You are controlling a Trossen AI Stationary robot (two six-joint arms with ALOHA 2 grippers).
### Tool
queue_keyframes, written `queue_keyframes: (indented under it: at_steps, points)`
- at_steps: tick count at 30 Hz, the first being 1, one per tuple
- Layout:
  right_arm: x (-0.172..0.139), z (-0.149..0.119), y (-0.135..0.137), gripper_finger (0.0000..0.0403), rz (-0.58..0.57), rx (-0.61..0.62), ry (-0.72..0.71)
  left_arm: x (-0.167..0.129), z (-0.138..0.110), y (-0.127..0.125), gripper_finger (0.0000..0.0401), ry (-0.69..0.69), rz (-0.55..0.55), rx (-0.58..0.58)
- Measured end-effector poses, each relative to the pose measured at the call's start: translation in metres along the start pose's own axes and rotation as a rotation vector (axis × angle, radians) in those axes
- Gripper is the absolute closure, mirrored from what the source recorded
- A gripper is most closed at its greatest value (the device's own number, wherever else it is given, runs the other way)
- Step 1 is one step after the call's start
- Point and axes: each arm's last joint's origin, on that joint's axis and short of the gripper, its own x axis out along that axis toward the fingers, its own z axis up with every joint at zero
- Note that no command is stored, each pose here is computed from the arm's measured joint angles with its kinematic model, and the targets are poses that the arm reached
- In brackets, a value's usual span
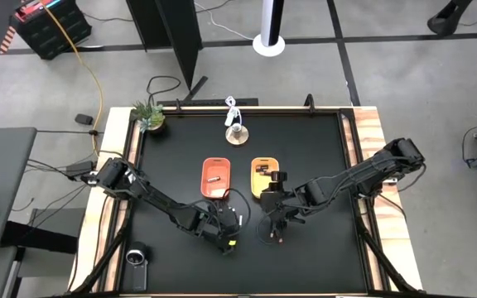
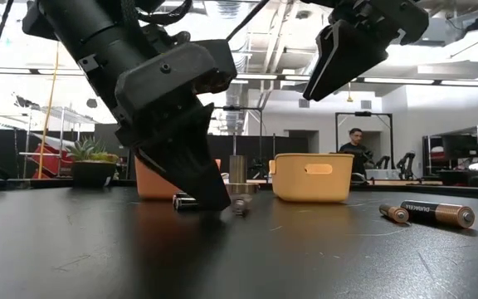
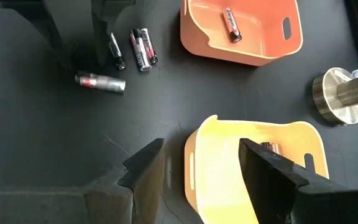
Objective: Sort batteries
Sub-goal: Put the silver battery into the orange bin
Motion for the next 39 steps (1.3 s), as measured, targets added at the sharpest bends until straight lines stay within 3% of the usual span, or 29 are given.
queue_keyframes:
  at_steps: [12, 17, 24, 30, 39]
  points:
    - [-0.001, 0.000, 0.002, 0.0182, 0.004, 0.001, -0.001, 0.002, 0.005, 0.003, 0.0260, -0.004, -0.027, -0.032]
    - [-0.003, -0.002, 0.005, 0.0182, 0.010, -0.019, 0.006, 0.004, 0.016, 0.002, 0.0260, -0.081, -0.073, -0.050]
    - [-0.015, -0.021, 0.023, 0.0183, 0.055, -0.121, 0.133, 0.003, 0.023, -0.001, 0.0260, -0.149, -0.105, 0.055]
    - [-0.029, -0.037, 0.050, 0.0208, 0.112, -0.093, 0.163, 0.005, 0.025, 0.002, 0.0260, -0.149, -0.095, 0.074]
    - [-0.034, -0.059, 0.075, 0.0269, 0.152, 0.072, 0.163, 0.005, 0.029, 0.002, 0.0260, -0.174, -0.103, 0.089]
